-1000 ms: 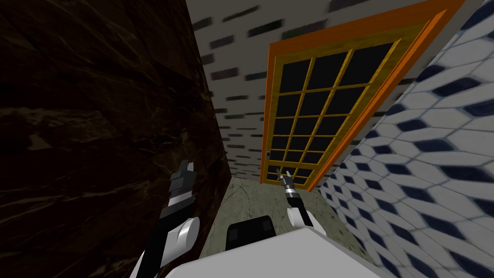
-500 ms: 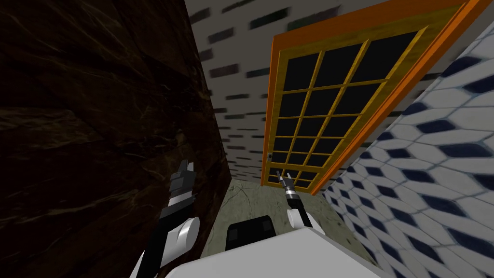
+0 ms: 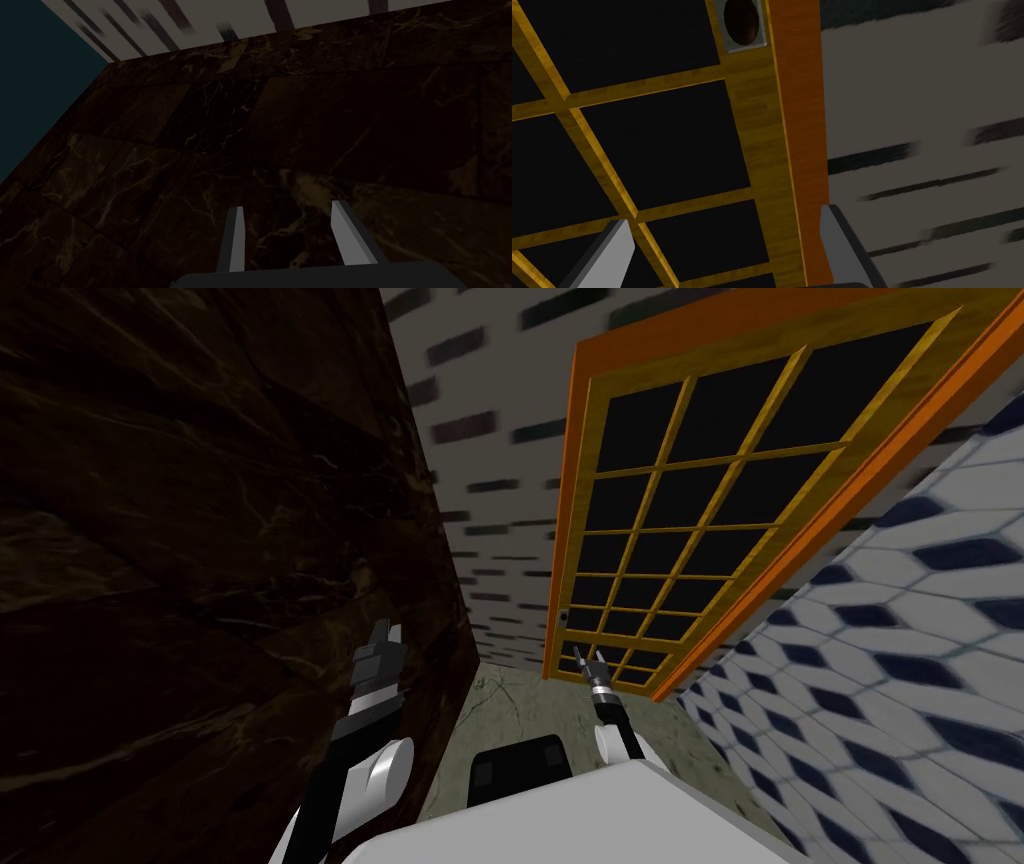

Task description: Pull the door open

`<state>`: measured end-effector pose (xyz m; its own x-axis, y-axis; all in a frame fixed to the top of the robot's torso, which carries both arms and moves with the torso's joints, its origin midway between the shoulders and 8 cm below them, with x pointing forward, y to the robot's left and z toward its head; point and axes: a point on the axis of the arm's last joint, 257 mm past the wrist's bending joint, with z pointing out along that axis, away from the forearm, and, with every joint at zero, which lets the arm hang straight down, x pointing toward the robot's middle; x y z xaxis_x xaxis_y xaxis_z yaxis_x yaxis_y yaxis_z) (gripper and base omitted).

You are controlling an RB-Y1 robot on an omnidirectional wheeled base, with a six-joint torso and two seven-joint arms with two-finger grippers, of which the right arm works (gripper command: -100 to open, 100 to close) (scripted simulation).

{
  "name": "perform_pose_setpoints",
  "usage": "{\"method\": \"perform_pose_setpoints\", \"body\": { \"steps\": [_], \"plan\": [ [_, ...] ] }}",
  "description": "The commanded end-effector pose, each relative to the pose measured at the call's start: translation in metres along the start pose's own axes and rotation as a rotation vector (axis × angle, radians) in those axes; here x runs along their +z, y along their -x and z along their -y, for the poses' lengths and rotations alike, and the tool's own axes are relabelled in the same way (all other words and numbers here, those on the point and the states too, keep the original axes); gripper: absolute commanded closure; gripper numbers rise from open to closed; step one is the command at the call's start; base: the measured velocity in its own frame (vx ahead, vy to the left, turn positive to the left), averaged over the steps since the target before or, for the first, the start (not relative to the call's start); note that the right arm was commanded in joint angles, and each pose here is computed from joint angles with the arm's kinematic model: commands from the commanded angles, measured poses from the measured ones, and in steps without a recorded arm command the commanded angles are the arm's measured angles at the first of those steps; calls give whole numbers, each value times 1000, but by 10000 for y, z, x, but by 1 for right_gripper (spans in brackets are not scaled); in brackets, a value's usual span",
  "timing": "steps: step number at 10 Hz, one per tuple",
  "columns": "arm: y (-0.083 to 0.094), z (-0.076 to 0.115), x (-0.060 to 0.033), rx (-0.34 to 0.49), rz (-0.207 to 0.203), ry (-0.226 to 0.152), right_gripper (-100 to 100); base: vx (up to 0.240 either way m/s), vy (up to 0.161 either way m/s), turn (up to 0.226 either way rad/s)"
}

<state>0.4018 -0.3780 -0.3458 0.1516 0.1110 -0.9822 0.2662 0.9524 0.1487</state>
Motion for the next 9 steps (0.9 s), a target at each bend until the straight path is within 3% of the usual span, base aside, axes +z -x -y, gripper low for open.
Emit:
{"method": "perform_pose_setpoints", "body": {
  "steps": [1,9],
  "plan": [
    [-83,23,-15,-26,-15,-10,-100,103,-10,15],
    [-452,94,-154,-136,-96,-52,-100,120,-13,16]
  ]
}}
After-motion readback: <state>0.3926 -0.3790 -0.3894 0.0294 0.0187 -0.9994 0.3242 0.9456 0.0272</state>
